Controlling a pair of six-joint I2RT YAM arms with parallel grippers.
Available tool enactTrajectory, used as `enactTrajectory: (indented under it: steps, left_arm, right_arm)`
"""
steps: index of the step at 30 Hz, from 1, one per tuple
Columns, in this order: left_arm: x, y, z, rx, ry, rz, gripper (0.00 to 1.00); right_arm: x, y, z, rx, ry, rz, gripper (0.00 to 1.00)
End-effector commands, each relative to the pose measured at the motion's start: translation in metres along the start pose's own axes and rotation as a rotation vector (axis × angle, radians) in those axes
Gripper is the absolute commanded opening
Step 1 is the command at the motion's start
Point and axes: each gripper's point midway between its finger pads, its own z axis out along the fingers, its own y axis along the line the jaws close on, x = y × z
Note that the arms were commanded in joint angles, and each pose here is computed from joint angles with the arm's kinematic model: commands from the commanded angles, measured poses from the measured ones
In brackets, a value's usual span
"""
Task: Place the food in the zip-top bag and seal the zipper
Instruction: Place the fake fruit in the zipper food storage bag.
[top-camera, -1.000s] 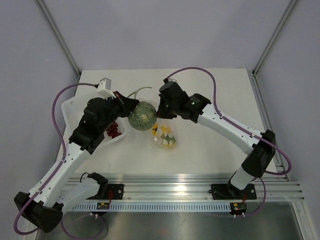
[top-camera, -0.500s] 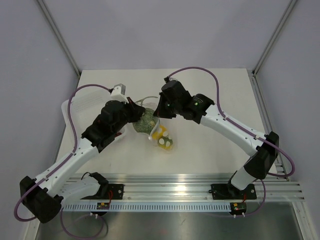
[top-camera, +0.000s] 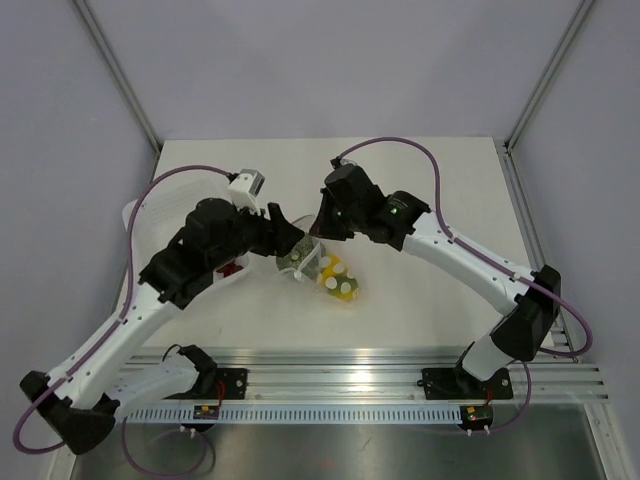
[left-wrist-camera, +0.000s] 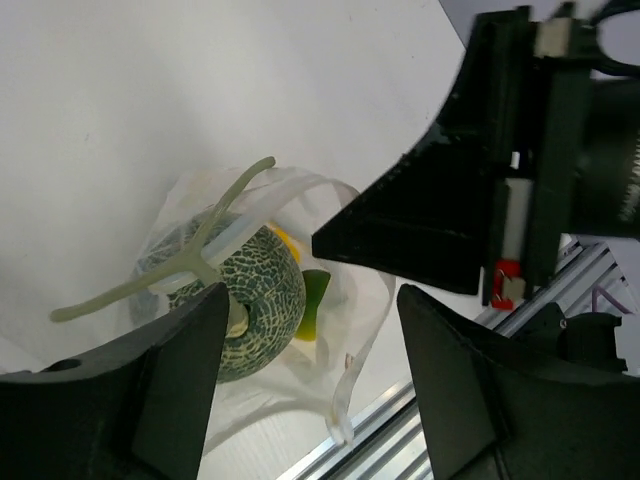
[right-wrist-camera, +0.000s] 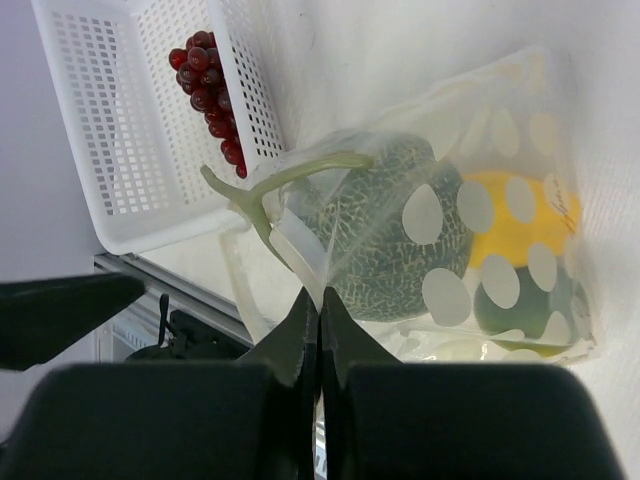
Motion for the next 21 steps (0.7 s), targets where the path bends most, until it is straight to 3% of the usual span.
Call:
enactTrajectory:
  steps: [1, 3, 5, 6, 8, 11, 16, 21]
  left_arm:
    - [-0.024, -0.008, -0.039, 0.017, -0.102, 0.076, 0.63]
    - [-0.015, 0.014, -0.043, -0.079, -0.105, 0.076, 0.45]
    - [0.002, 0.032, -0.042, -0.141, -0.079, 0.073, 0.4]
    - [0.009, 0.039, -0.039, -0.166, -0.069, 0.079, 0.41]
    - [0.023, 0.054, -0.03, -0.208, -0.052, 0.099, 0.58]
    - [0.019, 0.068, -0.019, -0.265, -0.075, 0.131, 0.59]
    - [0.014, 0.069, 0.0, -0.16, -0.03, 0.298, 0.63]
    - [0.011, 0.062, 0.005, -0.057, -0.021, 0.29, 0.61]
  right_arm:
    - [-0.022, 0.02, -0.02, -0.077, -0.094, 0.024, 0.0]
    - [-0.022, 0.019, -0.019, -0.077, -0.093, 0.024, 0.0]
    - [-0.022, 0.02, -0.02, -0.082, -0.094, 0.025, 0.0]
    - [-0.023, 0.02, -0.021, -0.085, -0.094, 0.025, 0.0]
    - [-0.022, 0.022, -0.02, -0.092, -0.091, 0.024, 0.0]
    - [-0.02, 0.023, -0.019, -0.096, -0.082, 0.025, 0.0]
    - [-0.02, 0.025, -0.025, -0.112, -0.082, 0.025, 0.0]
    - [-0.019, 0.024, -0.026, -0.115, -0.078, 0.024, 0.0]
